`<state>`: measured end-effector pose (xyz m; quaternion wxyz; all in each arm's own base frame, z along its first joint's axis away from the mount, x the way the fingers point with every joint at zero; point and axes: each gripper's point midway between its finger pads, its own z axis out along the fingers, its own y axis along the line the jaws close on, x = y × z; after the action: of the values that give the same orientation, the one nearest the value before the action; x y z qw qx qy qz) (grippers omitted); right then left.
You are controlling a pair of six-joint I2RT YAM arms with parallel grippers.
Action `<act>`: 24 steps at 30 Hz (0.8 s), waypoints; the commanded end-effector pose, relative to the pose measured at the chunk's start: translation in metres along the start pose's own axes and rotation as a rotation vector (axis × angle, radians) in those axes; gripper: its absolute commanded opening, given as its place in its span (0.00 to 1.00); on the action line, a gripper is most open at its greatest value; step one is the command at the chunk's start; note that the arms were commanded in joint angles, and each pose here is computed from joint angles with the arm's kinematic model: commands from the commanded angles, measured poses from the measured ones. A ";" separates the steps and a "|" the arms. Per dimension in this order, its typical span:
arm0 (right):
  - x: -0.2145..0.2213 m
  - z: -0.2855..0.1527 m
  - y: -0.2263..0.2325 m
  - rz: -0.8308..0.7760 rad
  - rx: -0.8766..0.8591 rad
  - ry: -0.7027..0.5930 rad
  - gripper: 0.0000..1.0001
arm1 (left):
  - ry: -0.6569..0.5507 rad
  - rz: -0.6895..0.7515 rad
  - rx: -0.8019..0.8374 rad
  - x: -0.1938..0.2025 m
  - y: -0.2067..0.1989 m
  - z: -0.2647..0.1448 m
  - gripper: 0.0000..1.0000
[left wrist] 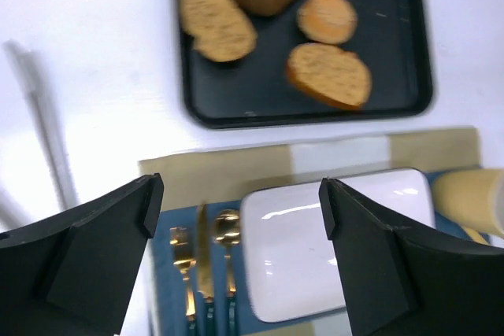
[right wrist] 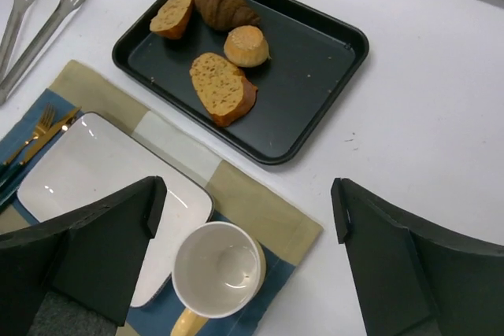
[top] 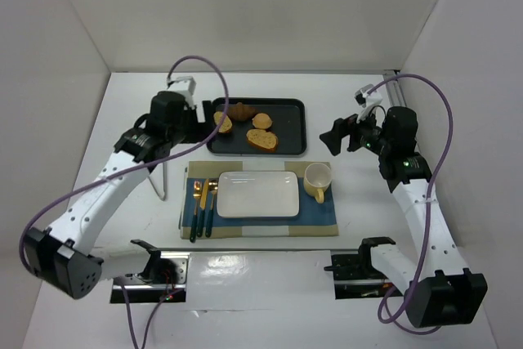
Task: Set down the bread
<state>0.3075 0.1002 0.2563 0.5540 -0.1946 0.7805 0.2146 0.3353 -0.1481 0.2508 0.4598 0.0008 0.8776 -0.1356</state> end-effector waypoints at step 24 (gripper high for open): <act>-0.008 -0.009 0.020 -0.175 -0.119 -0.056 1.00 | 0.227 -0.264 -0.670 0.099 0.229 0.026 1.00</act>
<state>0.2928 0.1122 0.2549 0.5642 -0.2769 0.7454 0.2220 0.3210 0.0390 0.0869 0.2902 -0.2321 0.9244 0.0862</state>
